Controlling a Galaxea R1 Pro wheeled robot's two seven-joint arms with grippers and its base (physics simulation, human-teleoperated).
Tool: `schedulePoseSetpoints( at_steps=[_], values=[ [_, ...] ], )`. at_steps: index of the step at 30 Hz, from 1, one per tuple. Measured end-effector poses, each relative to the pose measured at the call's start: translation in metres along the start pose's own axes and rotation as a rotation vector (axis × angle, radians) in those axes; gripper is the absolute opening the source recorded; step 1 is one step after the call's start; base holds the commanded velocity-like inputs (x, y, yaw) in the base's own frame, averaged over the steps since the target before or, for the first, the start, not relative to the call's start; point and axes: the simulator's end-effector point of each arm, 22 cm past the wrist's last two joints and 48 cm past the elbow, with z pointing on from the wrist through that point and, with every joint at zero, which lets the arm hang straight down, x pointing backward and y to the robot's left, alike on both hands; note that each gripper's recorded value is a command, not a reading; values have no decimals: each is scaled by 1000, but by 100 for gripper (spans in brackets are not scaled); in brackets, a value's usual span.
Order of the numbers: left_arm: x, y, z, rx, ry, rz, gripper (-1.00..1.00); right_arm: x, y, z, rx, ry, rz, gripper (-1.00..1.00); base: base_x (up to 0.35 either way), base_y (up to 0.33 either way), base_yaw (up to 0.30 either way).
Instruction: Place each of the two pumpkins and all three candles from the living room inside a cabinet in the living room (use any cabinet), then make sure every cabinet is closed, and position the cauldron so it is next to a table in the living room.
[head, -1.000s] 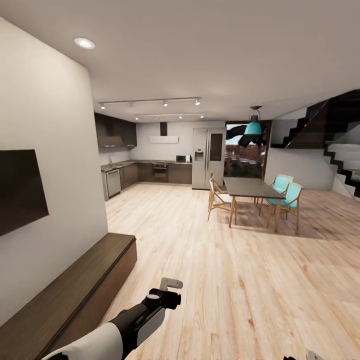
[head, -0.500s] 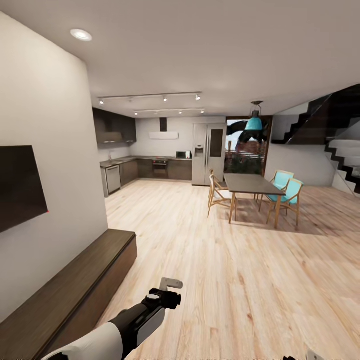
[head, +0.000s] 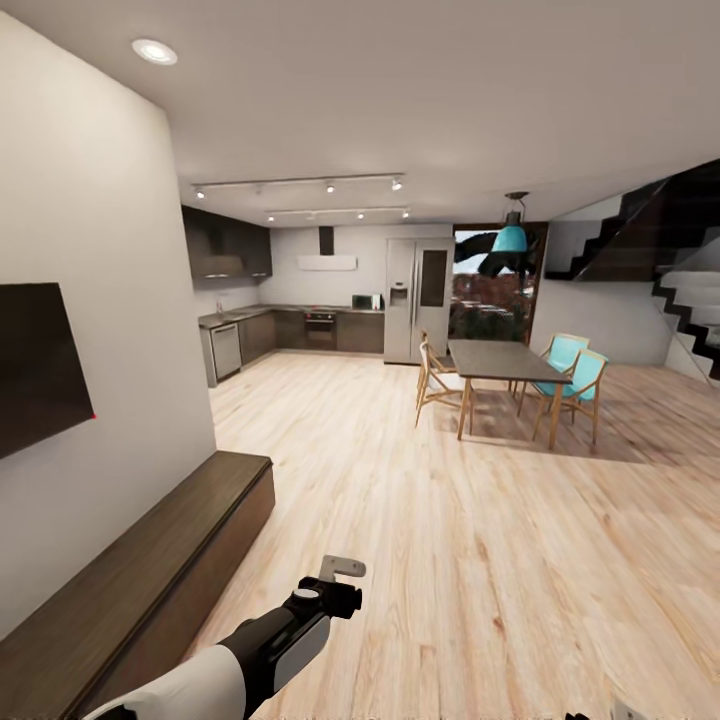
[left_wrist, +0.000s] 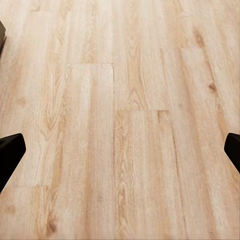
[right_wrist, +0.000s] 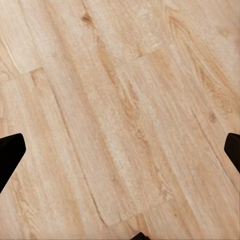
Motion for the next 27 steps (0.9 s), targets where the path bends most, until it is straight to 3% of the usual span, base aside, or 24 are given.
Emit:
schedulePoseSetpoints(
  at_steps=[27],
  values=[
    [21, -1, 12, 6, 44, -7, 100, 20, -3, 7, 16, 42, -15, 100, 0, 0, 0]
  ],
)
